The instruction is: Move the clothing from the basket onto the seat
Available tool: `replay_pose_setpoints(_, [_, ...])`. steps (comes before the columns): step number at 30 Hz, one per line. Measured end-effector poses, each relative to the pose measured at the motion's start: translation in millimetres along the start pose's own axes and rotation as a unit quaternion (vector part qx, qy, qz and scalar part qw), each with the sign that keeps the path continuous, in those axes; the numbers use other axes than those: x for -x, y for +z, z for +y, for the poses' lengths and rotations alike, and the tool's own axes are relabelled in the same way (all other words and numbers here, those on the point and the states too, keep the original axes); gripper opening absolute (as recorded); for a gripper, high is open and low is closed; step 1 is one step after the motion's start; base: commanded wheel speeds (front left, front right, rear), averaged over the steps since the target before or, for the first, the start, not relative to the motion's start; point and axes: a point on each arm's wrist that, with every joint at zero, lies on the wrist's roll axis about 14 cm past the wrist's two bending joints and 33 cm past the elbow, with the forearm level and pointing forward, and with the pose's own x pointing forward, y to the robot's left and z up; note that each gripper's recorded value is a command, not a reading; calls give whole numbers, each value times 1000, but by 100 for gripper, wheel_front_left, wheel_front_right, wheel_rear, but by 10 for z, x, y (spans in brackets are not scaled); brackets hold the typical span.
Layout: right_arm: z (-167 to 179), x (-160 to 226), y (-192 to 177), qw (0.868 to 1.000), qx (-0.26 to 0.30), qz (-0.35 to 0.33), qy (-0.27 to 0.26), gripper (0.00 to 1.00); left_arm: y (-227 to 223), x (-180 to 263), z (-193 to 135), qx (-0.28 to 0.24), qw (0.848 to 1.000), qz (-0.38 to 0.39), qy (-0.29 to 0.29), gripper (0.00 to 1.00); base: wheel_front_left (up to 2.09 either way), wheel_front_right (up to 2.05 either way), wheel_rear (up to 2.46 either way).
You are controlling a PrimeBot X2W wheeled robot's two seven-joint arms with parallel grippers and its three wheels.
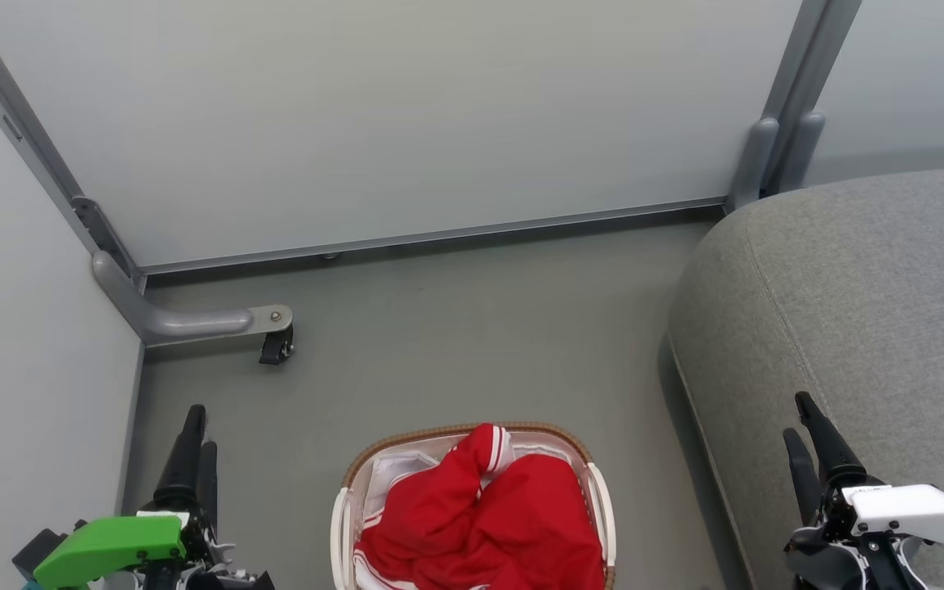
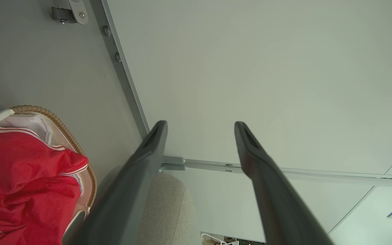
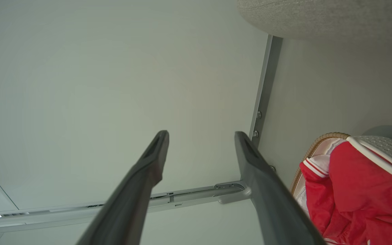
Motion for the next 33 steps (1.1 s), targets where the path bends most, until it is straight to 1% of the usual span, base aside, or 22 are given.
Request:
replay_pose_setpoints(4, [-2, 10, 21, 1000, 11, -8, 0, 100, -48, -6, -26, -10, 1000, 2, -4, 100, 0, 0, 0])
replay_pose_setpoints(10, [9, 14, 72, 999, 41, -20, 0, 100, -75, -14, -77, -27, 1000, 0, -12, 100, 0, 0, 0])
replay_pose_setpoints(13, [34, 13, 117, 998, 64, -29, 3, 100, -103, -17, -101, -44, 999, 1, -15, 100, 0, 0, 0])
replay_pose_setpoints(17, [77, 11, 161, 994, 100, -38, 8, 100, -140, -21, -148, -78, 997, 4, -23, 100, 0, 0, 0])
replay_pose_setpoints(25, [226, -1, 198, 981, 188, -49, 27, 100, -183, -30, -241, -153, 987, 3, -39, 100, 0, 0, 0])
replay_pose_setpoints(28, [289, -5, 197, 972, 224, -52, 36, 100, -191, -31, -274, -182, 982, 1, -45, 100, 0, 0, 0])
replay_pose_setpoints(33, [380, -10, 179, 955, 287, -55, 49, 100, -205, -34, -303, -230, 972, -2, -48, 100, 0, 0, 0])
